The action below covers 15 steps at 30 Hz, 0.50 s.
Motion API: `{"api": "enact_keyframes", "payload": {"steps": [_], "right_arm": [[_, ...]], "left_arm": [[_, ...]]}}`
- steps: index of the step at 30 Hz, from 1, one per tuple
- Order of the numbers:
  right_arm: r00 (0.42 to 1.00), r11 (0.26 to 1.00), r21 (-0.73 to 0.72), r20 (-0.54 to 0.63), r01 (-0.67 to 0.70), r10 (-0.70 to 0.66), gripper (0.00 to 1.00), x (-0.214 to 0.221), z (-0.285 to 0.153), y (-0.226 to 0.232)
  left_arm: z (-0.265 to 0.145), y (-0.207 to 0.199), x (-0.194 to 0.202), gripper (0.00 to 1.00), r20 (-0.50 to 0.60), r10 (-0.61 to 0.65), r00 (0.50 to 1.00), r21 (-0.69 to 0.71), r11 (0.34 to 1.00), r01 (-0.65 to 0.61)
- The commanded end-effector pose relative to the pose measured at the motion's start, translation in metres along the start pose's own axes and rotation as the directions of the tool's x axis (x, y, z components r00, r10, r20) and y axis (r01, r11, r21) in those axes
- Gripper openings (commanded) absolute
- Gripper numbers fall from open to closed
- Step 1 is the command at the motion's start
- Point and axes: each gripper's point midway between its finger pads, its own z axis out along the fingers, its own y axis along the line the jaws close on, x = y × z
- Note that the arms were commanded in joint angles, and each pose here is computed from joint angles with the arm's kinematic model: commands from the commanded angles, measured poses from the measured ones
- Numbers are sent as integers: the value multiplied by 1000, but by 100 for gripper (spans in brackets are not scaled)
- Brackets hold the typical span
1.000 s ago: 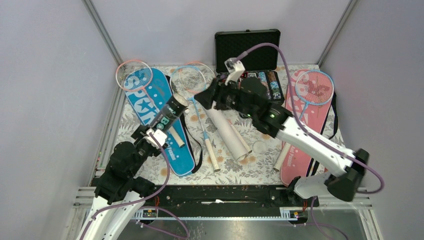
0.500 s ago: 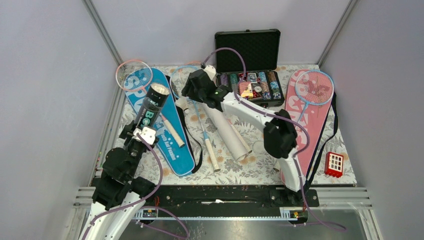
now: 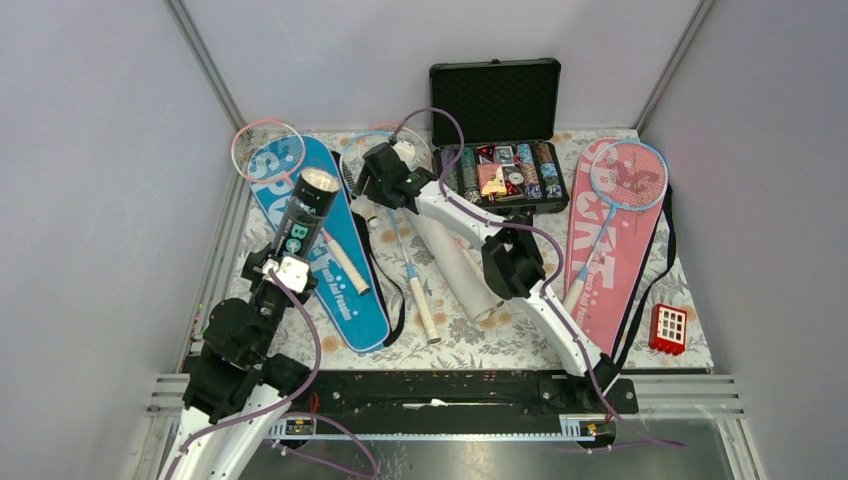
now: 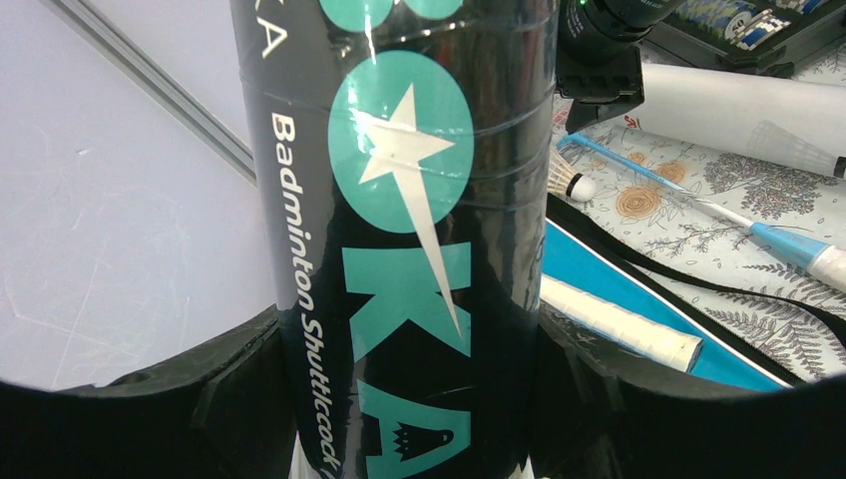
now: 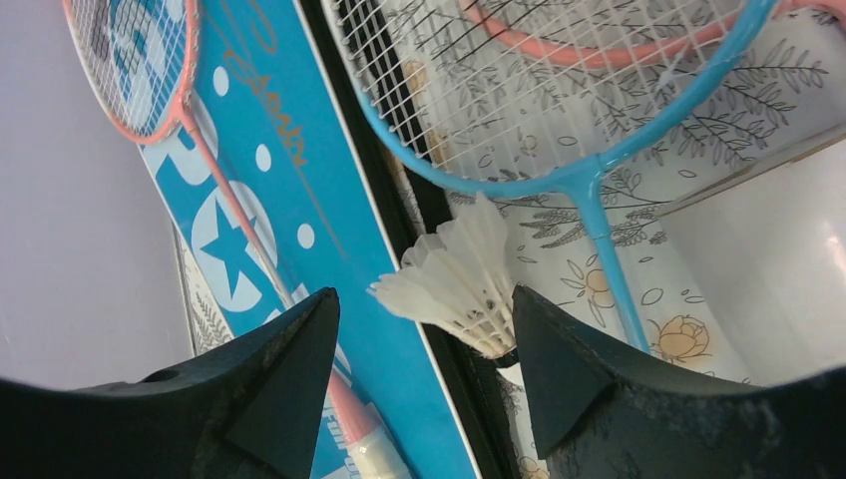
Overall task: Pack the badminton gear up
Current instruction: Pick up the shuttlecock at the center of the board.
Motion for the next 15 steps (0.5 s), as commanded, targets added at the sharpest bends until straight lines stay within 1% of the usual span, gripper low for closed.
{"api": "enact_keyframes", "payload": {"steps": [1,13,15], "right_arm": [[994,994,-18,9,-106,106,71,-9,6,4],[991,990,-41,9,-137,137,71,-3,30,-1],[991,989,-53,3,-135,136,69,-2,32,1]], "left_arm": [[-6,12,-28,22,103,-33,994,-32,999,36],[-11,13,-32,22,107,-25,994,-22,999,28],[-11,14,-33,22,107,-19,994,-22,1000,21]]}}
